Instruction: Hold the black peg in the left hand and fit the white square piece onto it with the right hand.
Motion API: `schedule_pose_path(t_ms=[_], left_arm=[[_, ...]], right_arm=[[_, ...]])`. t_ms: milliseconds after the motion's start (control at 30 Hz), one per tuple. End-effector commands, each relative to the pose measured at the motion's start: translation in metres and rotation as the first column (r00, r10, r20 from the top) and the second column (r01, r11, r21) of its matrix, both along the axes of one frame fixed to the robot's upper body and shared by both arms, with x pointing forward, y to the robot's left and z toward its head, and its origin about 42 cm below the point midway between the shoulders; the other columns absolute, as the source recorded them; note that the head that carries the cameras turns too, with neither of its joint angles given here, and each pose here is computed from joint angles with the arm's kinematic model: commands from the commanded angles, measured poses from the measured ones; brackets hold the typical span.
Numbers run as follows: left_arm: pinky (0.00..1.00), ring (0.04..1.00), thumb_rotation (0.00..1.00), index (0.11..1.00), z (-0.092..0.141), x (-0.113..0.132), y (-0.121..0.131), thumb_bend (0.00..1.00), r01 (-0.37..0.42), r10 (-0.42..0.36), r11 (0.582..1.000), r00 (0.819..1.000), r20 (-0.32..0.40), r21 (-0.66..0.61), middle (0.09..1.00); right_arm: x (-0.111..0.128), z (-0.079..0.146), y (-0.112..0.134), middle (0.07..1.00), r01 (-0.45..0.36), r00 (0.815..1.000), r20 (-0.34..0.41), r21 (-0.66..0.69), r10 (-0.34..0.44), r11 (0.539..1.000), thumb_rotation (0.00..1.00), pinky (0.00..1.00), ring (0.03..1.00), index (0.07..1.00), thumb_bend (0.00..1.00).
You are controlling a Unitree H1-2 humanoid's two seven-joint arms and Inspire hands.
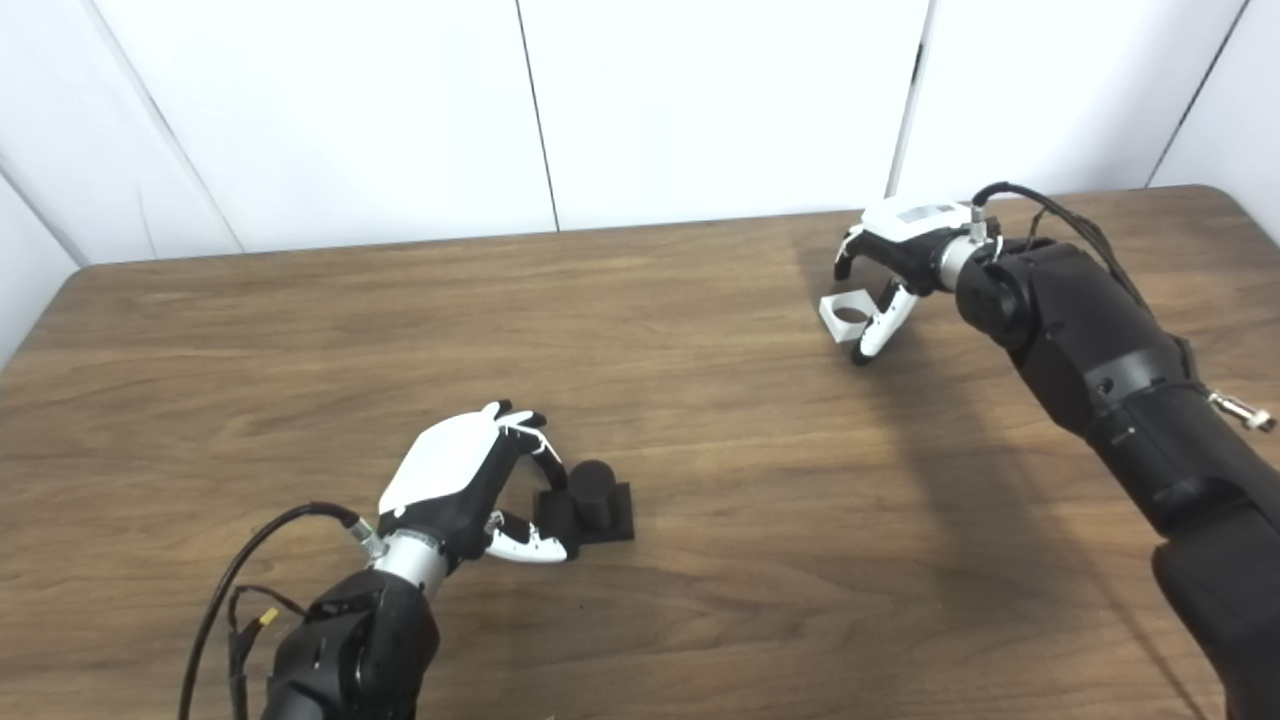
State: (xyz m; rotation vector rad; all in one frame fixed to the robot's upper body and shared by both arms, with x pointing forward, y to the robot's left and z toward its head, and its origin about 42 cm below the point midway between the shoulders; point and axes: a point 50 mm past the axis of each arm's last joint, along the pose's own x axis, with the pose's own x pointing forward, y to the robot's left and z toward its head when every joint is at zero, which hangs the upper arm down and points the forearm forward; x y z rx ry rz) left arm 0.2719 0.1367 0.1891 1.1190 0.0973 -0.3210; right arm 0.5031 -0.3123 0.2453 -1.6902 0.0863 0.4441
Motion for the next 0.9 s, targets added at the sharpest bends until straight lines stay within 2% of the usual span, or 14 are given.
schedule_pose_path(t_ms=[0, 333, 867], left_arm=[[1.0, 1.0, 0.06, 0.49, 0.0034, -0.0012, -0.0051, 0.52, 0.019, -0.019, 1.0, 1.0, 0.011, 0.0, 0.908], [1.0, 1.0, 0.06, 0.49, 0.0051, -0.0008, -0.0075, 0.52, 0.016, -0.016, 1.0, 1.0, 0.017, -0.004, 0.907], [1.0, 1.0, 0.06, 0.49, 0.0063, -0.0006, -0.0085, 0.52, 0.021, -0.021, 1.0, 1.0, 0.017, -0.001, 0.909]], right_arm=[[0.0096, 0.0252, 0.003, 0.931, -0.023, 0.998, 0.056, -0.018, 0.024, 1.0, 0.33, 0.95, 1.0, 0.73, 0.76], [0.0078, 0.0226, 0.0032, 0.923, -0.038, 0.998, 0.055, -0.03, 0.04, 0.999, 0.28, 0.95, 1.0, 0.683, 0.76], [0.0043, 0.0176, 0.0027, 0.922, -0.055, 0.997, 0.042, -0.047, 0.057, 0.997, 0.2, 0.97, 1.0, 0.659, 0.76]])
